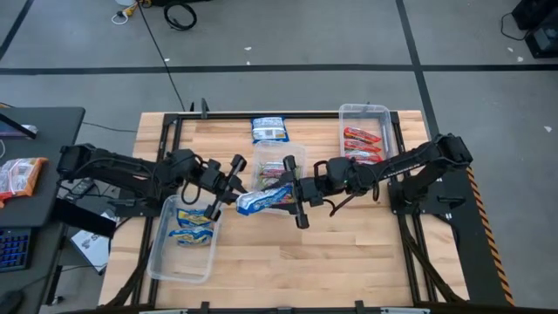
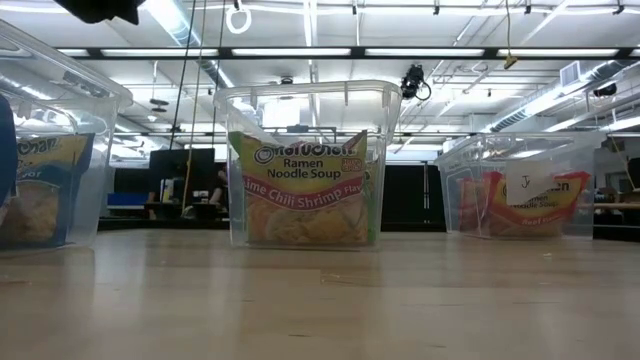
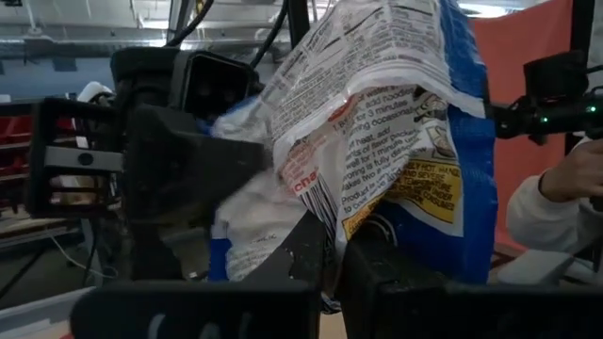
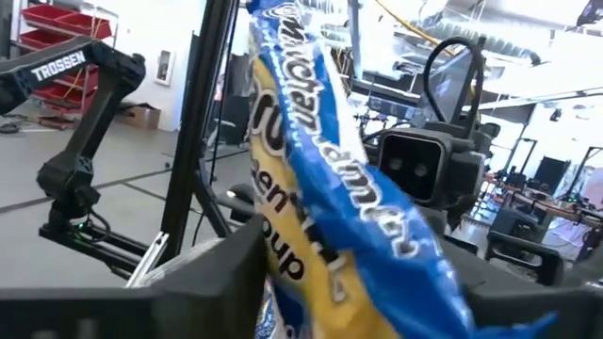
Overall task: Sort Maruchan noodles
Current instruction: Put the blue noodle pack into the bottom transparent container
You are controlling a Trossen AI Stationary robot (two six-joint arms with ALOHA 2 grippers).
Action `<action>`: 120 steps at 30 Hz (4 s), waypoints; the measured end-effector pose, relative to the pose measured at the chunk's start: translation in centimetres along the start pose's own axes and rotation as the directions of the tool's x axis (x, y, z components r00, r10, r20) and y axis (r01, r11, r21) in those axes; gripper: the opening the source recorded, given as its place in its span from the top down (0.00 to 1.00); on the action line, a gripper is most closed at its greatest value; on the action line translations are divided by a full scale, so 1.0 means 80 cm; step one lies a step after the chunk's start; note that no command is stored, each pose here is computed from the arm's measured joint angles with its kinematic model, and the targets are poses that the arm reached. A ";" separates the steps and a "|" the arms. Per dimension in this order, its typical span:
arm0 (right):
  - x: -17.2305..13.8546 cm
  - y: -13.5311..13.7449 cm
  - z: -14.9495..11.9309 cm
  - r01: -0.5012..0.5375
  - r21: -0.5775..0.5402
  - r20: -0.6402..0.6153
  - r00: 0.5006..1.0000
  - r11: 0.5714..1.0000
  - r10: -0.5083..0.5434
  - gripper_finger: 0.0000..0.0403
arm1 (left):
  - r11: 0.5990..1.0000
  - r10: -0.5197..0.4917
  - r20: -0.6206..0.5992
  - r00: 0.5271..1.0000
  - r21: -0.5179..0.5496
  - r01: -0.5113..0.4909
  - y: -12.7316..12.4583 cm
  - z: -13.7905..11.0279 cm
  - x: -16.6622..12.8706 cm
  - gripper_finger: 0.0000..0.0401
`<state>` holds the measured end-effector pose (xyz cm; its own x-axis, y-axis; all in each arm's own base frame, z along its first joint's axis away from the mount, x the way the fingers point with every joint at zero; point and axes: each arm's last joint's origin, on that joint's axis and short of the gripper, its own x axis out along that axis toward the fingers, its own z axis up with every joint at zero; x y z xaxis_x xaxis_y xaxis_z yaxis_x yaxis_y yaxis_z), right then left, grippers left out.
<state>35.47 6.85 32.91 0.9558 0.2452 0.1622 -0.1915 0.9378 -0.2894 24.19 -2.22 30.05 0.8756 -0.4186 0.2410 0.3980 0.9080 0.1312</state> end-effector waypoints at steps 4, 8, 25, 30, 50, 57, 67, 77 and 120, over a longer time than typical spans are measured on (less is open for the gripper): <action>0.000 0.001 -0.003 -0.009 0.028 -0.026 1.000 1.000 0.009 0.68 | 0.999 0.021 -0.006 1.000 -0.037 -0.021 0.001 -0.002 0.001 0.95; -0.001 0.002 -0.004 -0.007 0.056 -0.049 0.999 0.998 0.010 0.76 | 0.995 0.047 -0.026 0.999 -0.087 -0.049 0.001 -0.004 0.001 0.92; -0.036 -0.010 -0.007 0.231 -0.034 -0.420 0.880 0.972 -0.224 0.76 | 0.923 0.297 -0.579 0.760 -0.030 -0.383 0.008 0.043 -0.015 0.33; -0.043 -0.011 -0.037 0.272 -0.049 -0.596 0.764 0.961 -0.247 0.76 | 0.894 0.359 -0.622 0.696 0.015 -0.447 0.011 0.037 -0.016 0.26; -0.042 -0.019 -0.073 0.306 -0.078 -0.703 0.658 0.949 -0.270 0.76 | 0.880 0.378 -0.713 0.590 0.078 -0.469 0.052 -0.001 0.046 0.22; -0.041 -0.020 -0.072 0.310 -0.077 -0.696 0.664 0.948 -0.273 0.76 | 0.900 0.342 -0.812 0.473 0.137 -0.414 0.075 -0.032 0.076 0.24; -0.043 -0.019 -0.074 0.297 -0.082 -0.711 0.652 0.951 -0.265 0.76 | 0.916 0.324 -0.833 0.449 0.159 -0.367 0.073 -0.033 0.081 0.56; -0.047 0.001 -0.023 0.289 -0.273 -0.579 0.712 0.918 -0.397 0.58 | 0.960 0.258 -0.879 0.401 0.187 -0.208 0.039 0.005 0.091 0.86; -0.081 0.074 0.004 0.361 -0.022 -0.673 0.685 0.932 -0.281 0.52 | 0.858 -0.032 -0.997 0.066 -0.061 -0.510 -0.268 0.004 -0.021 0.86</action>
<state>28.03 10.91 30.41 0.8583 -0.2606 -0.4421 0.1711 0.9575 -0.2322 14.15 -20.99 27.12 0.3183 -0.0378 -0.9472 -0.0888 0.9936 -0.0695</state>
